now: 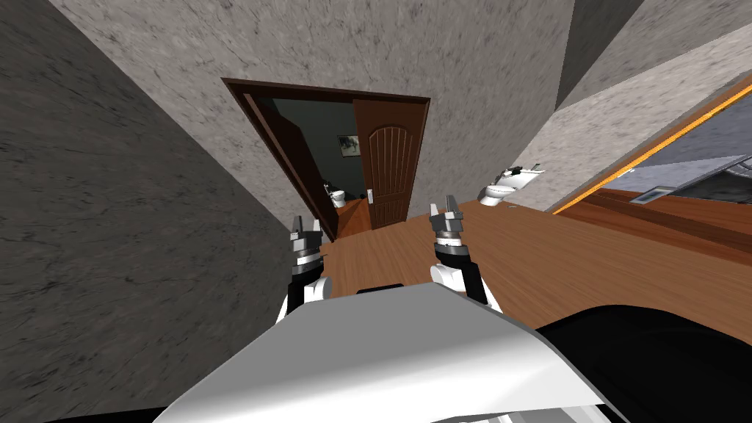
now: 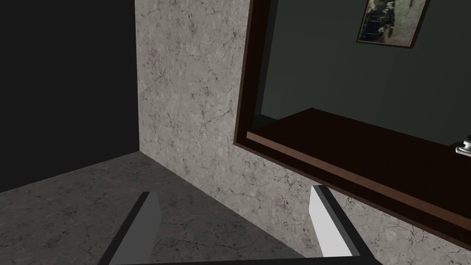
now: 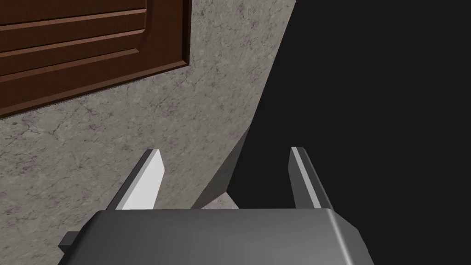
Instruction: Push the door open
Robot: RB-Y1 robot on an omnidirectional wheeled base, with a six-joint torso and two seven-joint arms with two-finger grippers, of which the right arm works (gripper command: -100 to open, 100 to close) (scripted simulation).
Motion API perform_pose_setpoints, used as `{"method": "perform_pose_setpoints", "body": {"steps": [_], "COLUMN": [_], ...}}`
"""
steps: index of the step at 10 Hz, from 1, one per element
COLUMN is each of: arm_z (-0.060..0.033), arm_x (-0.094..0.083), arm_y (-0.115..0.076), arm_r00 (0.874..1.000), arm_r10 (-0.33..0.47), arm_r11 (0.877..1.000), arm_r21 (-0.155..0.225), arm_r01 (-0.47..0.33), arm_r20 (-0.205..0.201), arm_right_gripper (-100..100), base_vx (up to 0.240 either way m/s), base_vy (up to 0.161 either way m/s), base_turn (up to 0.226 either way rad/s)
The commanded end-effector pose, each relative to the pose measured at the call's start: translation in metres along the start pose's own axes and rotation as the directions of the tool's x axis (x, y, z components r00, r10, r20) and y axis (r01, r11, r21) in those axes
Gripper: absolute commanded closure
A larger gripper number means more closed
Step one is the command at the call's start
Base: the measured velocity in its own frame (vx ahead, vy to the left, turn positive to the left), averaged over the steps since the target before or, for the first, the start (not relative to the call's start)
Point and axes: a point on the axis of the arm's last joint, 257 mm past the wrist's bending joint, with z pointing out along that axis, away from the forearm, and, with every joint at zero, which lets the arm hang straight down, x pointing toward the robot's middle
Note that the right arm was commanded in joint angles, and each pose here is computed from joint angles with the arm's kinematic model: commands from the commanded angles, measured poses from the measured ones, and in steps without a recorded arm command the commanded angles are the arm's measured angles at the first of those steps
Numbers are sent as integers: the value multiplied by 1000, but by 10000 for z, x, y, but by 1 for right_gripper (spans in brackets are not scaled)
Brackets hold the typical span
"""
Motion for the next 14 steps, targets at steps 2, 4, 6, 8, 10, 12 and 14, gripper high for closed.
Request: {"method": "perform_pose_setpoints", "body": {"steps": [2,4,6,8,10,12,14], "arm_z": [-22,-46,-80,-138,-197,-273,-361], "arm_x": [41,82,135,216,291,378,472], "arm_y": [-82,-164,-272,-432,-575,-738,-905], "arm_r00": [1000,1000,999,998,997,995,992], "arm_r10": [1,3,6,11,16,24,33], "arm_r11": [1000,999,998,996,992,987,979], "arm_r21": [18,35,59,94,126,163,201], "arm_r01": [-1,-2,-4,-5,-6,-8,-8], "arm_r20": [-12,-24,-38,-59,-78,-99,-120], "arm_right_gripper": [-100,-100,-100,-100,-100,-100,-100], "base_vx": [122,192,201,225,201,204,188], "base_vy": [44,-21,6,9,13,21,17], "base_turn": [-15,-5,-14,-21,-18,-24,-21]}}
